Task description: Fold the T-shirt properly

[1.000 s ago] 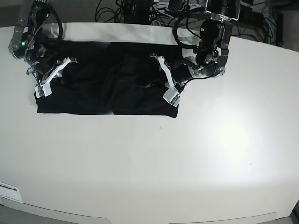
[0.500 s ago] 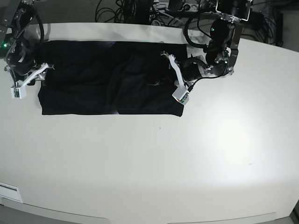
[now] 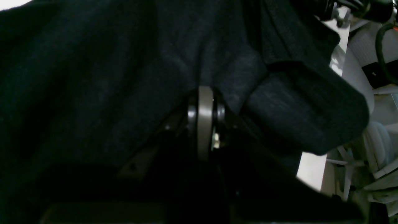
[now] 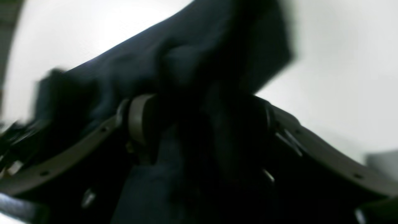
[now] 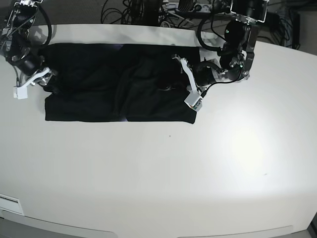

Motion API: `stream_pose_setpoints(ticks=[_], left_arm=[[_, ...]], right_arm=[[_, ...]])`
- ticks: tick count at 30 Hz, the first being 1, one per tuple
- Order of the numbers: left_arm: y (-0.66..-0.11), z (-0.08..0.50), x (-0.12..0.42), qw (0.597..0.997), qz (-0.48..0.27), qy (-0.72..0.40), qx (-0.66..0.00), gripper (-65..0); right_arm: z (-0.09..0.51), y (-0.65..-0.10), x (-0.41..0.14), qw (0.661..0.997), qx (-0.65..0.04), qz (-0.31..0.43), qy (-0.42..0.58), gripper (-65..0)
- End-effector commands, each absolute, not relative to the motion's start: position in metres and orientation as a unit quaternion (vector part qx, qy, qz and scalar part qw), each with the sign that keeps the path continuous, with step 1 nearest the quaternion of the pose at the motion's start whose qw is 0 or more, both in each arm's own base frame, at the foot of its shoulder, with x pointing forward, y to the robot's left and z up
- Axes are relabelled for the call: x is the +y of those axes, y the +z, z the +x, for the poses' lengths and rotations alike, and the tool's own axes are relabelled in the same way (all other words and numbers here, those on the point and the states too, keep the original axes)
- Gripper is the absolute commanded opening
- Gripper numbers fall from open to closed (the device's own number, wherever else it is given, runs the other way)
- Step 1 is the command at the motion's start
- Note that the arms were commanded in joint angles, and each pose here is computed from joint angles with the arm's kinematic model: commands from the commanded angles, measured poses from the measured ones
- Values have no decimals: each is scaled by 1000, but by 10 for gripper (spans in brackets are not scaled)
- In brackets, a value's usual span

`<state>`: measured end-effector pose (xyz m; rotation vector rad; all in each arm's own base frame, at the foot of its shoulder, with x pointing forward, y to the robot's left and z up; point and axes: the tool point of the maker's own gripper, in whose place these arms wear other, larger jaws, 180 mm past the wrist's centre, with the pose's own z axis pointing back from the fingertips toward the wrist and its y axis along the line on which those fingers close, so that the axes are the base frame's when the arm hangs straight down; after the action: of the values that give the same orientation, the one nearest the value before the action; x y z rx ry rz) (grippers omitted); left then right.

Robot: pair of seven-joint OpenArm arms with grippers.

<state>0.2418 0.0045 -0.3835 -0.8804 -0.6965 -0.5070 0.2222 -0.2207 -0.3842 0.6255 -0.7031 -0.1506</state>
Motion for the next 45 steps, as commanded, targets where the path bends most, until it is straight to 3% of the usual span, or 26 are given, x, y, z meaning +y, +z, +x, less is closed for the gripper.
stream_pose_setpoints(ticks=[1, 10, 12, 14, 15, 19, 23, 25, 29, 33, 37, 45], left_arm=[[-396, 238, 14, 835, -386, -249, -303, -650], [-394, 238, 13, 833, -393, -245, -304, -650], [-392, 237, 11, 828, -399, -247, -307, -650], [-385, 236, 7, 816, -417, -250, -312, -650], [-382, 237, 5, 813, -424, -245, -314, -650], [-366, 245, 3, 799, -449, -226, -330, -650], [-352, 262, 13, 792, -453, -213, -350, -432], [-348, 272, 22, 794, -444, -209, -358, -374], [-341, 285, 43, 798, -428, -194, -379, -371], [-340, 287, 61, 803, -416, -194, -380, -371], [-341, 287, 69, 809, -405, -199, -377, -371], [-342, 286, 69, 809, -406, -199, -376, -371]], right_arm=[[213, -390, -216, 898, -312, 304, -58, -230], [219, -379, -195, 875, -340, 342, -34, -247], [225, -376, -196, 873, -347, 341, -32, -367], [233, -372, -196, 871, -354, 341, -27, -579], [236, -370, -196, 870, -356, 339, -24, -650], [249, -363, -201, 874, -366, 318, -6, -650], [254, -362, -228, 905, -354, 234, 25, -650], [255, -356, -248, 919, -347, 184, 34, -650], [260, -337, -291, 938, -338, 66, 50, -650], [269, -301, -317, 932, -358, -26, 54, -650], [277, -276, -302, 916, -393, -21, 73, -650], [280, -240, -235, 877, -453, 122, 109, -650]])
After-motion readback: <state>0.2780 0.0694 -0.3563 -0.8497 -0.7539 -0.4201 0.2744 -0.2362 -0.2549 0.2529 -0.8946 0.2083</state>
